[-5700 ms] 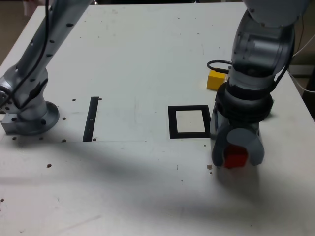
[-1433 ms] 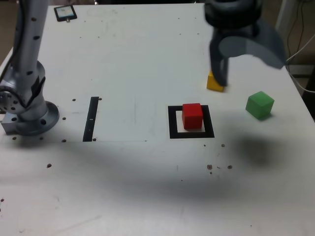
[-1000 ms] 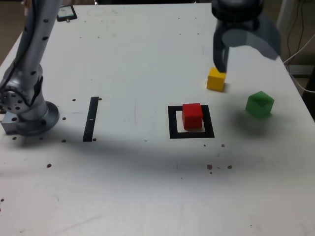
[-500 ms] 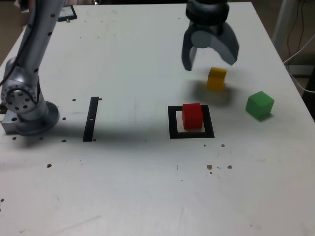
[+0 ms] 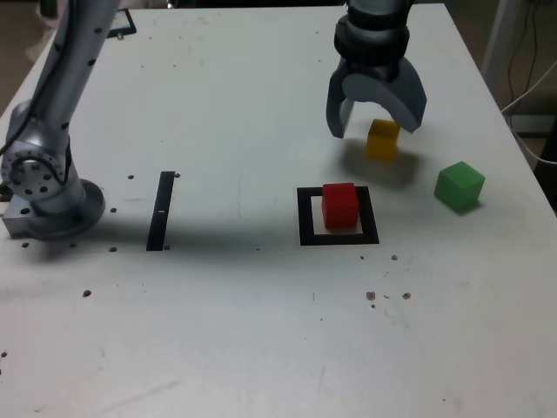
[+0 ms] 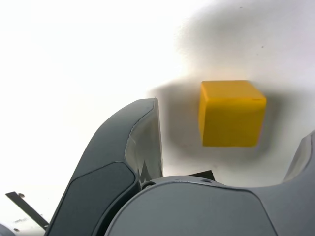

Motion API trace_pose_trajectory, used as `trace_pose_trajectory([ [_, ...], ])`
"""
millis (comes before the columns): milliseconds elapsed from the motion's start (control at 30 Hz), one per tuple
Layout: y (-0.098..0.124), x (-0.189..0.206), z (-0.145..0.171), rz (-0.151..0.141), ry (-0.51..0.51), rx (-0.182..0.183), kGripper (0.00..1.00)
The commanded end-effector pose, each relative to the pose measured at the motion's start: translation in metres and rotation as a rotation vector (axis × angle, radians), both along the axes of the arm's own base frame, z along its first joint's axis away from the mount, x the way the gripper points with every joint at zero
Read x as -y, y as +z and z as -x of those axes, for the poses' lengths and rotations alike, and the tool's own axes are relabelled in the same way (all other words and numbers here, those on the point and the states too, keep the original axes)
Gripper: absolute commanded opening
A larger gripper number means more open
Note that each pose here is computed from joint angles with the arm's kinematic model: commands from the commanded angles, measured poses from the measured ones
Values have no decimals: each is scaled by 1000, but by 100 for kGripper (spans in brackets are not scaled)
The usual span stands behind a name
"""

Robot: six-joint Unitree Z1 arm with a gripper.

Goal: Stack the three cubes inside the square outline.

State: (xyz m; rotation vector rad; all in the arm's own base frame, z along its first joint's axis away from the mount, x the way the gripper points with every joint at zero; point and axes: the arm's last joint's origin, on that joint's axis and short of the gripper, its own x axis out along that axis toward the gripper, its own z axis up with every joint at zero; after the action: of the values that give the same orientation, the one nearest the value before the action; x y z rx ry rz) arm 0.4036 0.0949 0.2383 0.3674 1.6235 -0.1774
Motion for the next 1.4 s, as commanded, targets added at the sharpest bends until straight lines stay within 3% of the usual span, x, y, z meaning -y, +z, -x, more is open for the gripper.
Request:
trace_pose_trajectory([
  [0,-5,1,-4,1,-11,-9,96],
  [267,-18,-2,-14,-9,-20,-34,90],
  [600,-23,-1,-26,-26,-41,-22,80],
  [767,-30,-2,-29,-21,-43,-32,74],
  [933,-27,-2,-27,-22,-42,-14,62],
  [1100,-28,-2,-27,-21,-41,0,57],
  [1167,-27,-3,-26,-22,-39,9,52],
  [1367,-16,-3,-21,-33,-34,59,23],
])
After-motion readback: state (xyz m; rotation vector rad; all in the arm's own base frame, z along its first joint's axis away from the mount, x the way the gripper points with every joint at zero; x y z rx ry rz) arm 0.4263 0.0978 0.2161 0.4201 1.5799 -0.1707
